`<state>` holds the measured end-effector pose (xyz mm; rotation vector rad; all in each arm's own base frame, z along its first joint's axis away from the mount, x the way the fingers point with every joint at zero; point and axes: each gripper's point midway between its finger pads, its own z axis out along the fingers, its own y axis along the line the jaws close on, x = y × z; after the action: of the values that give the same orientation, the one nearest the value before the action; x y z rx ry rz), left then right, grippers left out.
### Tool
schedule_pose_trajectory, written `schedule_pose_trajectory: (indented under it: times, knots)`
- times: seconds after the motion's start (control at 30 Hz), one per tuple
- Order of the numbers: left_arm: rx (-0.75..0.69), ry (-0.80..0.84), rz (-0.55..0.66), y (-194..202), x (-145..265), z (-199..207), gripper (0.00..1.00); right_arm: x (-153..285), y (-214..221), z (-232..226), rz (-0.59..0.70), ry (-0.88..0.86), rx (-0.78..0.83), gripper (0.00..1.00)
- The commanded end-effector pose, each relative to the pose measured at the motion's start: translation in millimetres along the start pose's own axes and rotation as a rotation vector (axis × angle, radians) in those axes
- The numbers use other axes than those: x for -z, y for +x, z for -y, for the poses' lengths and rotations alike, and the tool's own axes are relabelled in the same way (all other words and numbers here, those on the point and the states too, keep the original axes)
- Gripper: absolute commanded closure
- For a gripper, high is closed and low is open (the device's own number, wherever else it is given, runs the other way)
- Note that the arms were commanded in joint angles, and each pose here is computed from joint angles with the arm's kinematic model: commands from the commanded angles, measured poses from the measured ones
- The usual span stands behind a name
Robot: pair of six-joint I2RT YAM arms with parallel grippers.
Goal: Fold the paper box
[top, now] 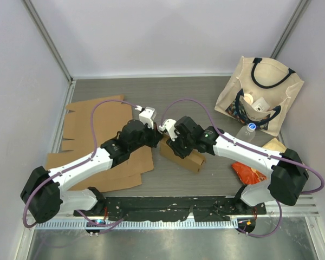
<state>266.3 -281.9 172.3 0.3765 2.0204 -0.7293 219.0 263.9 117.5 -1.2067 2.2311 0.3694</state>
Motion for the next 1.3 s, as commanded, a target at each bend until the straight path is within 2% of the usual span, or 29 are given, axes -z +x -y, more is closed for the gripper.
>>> schedule_pose_trajectory:
  times: [0.0, 0.13, 0.2, 0.27, 0.47, 0.6, 0.77, 0.97, 1.03, 1.13, 1.27]
  knots:
    - [-0.089, -0.083, 0.005, 1.8, 6.4, -18.8, 1.0, 2.7, -14.1, -0.9, 0.069, -0.005, 0.034, 0.68]
    - [-0.085, -0.081, -0.002, 2.5, 5.5, -18.0, 1.0, 1.3, -14.4, -1.1, 0.069, -0.006, 0.034, 0.69]
    - [-0.078, -0.069, -0.008, 3.9, 3.8, -15.7, 0.97, 0.8, -14.1, -1.5, 0.068, -0.008, 0.032, 0.68]
    - [-0.061, -0.038, -0.021, 6.7, 2.3, -9.6, 1.0, 0.5, -13.5, -2.3, 0.066, -0.013, 0.032, 0.69]
    - [0.021, -0.018, -0.099, 20.1, -6.5, -1.9, 1.0, 0.1, -15.8, -2.2, 0.073, -0.012, 0.03, 0.69]
    - [0.09, 0.005, -0.05, 12.3, -4.7, 4.7, 1.0, 0.7, -17.2, -2.4, 0.078, -0.013, 0.03, 0.69]
    - [0.04, -0.076, -0.084, 25.0, 0.7, -14.4, 1.0, 2.2, -15.9, -0.1, 0.073, 0.0, 0.029, 0.69]
    - [0.007, -0.108, -0.096, 33.5, 4.3, -24.3, 1.0, 10.5, -27.4, 2.7, 0.123, 0.031, -0.045, 0.5]
    - [0.001, -0.114, -0.101, 35.2, 4.9, -26.2, 1.0, 15.5, -28.8, 3.2, 0.134, 0.047, -0.118, 0.41]
    - [-0.009, -0.118, -0.103, 36.0, 6.5, -27.5, 1.0, 31.7, -29.0, 13.8, 0.146, 0.131, -0.24, 0.33]
    - [-0.012, -0.122, -0.101, 35.0, 8.9, -28.2, 1.0, 60.9, -27.1, 10.8, 0.165, 0.145, -0.384, 0.32]
